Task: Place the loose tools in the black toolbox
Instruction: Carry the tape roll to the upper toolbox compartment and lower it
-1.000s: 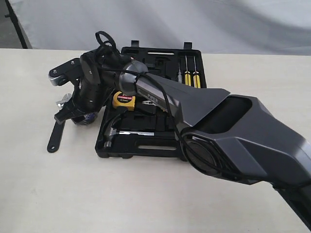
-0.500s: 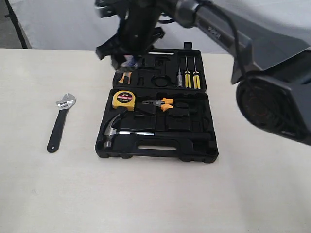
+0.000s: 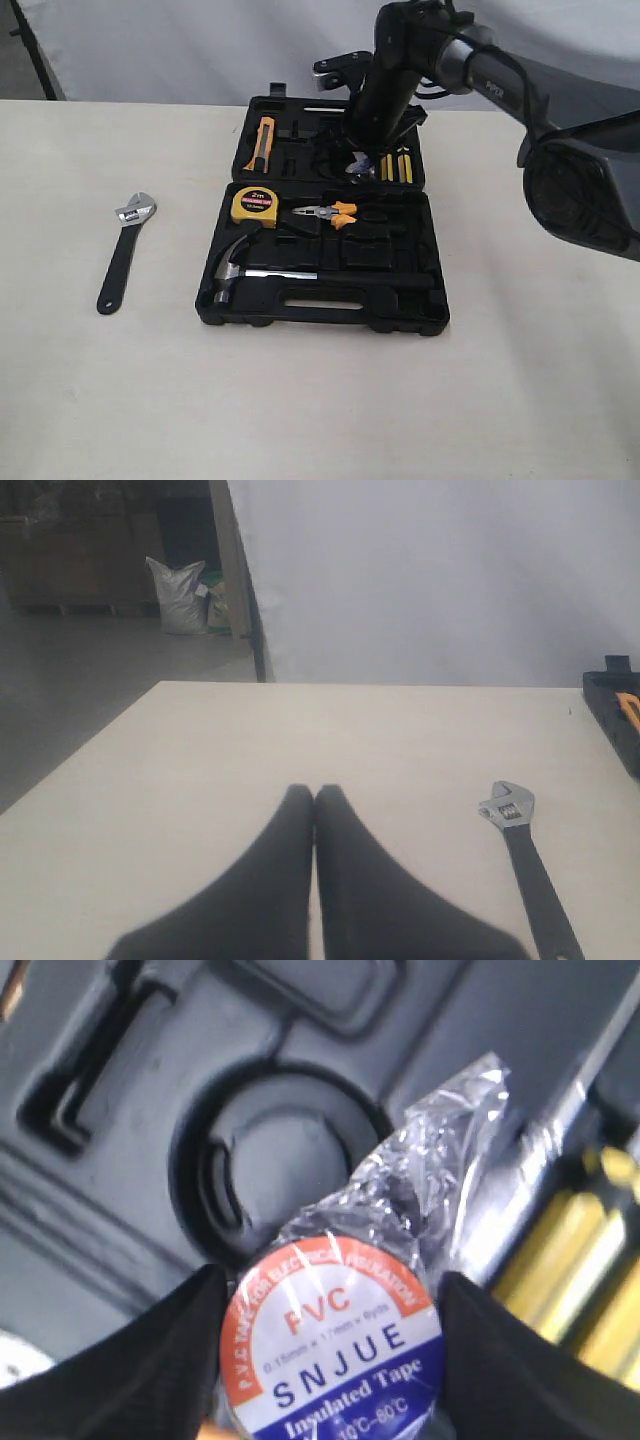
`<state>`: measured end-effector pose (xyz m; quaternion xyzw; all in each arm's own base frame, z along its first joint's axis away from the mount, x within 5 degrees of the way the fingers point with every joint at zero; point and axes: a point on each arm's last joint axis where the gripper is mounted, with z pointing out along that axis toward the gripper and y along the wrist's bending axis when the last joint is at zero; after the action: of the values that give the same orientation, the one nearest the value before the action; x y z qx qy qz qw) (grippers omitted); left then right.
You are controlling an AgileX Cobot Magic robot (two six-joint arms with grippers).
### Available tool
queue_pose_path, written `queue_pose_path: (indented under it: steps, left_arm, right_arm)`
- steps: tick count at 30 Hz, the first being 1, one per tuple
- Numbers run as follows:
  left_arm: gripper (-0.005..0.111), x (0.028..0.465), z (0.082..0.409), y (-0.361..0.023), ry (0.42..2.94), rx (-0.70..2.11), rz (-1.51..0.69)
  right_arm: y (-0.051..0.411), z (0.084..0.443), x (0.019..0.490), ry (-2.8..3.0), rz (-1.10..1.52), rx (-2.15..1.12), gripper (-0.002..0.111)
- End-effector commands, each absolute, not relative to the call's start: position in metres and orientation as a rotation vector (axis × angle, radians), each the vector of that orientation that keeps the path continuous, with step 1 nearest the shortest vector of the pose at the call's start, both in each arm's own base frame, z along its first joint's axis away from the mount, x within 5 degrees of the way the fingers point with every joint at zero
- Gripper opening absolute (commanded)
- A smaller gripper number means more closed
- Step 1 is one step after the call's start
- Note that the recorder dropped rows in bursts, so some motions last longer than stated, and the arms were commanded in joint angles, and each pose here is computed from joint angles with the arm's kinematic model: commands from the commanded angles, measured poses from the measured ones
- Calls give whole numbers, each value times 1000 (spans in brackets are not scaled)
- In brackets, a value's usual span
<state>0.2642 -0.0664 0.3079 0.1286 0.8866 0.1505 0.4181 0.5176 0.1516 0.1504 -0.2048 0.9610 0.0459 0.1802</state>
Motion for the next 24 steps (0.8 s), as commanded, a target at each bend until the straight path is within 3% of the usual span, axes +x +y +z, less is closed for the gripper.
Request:
queue_pose_path:
  steps: [1,6,14,24]
  left_arm:
    - [1,263,307,-66,2223,306,348]
    - [1,263,307,-66,2223,306,348]
    - [1,263,307,-66,2223,306,348]
    - [1,263,307,-66,2223,306,348]
  right_arm:
    - [159,156,527,2563,117,-641,0]
    - [160,154,532,2505,115,-622,0]
    - [162,123,535,2542,144,-599,0]
    - [164,120,532,2596,214,-489,0]
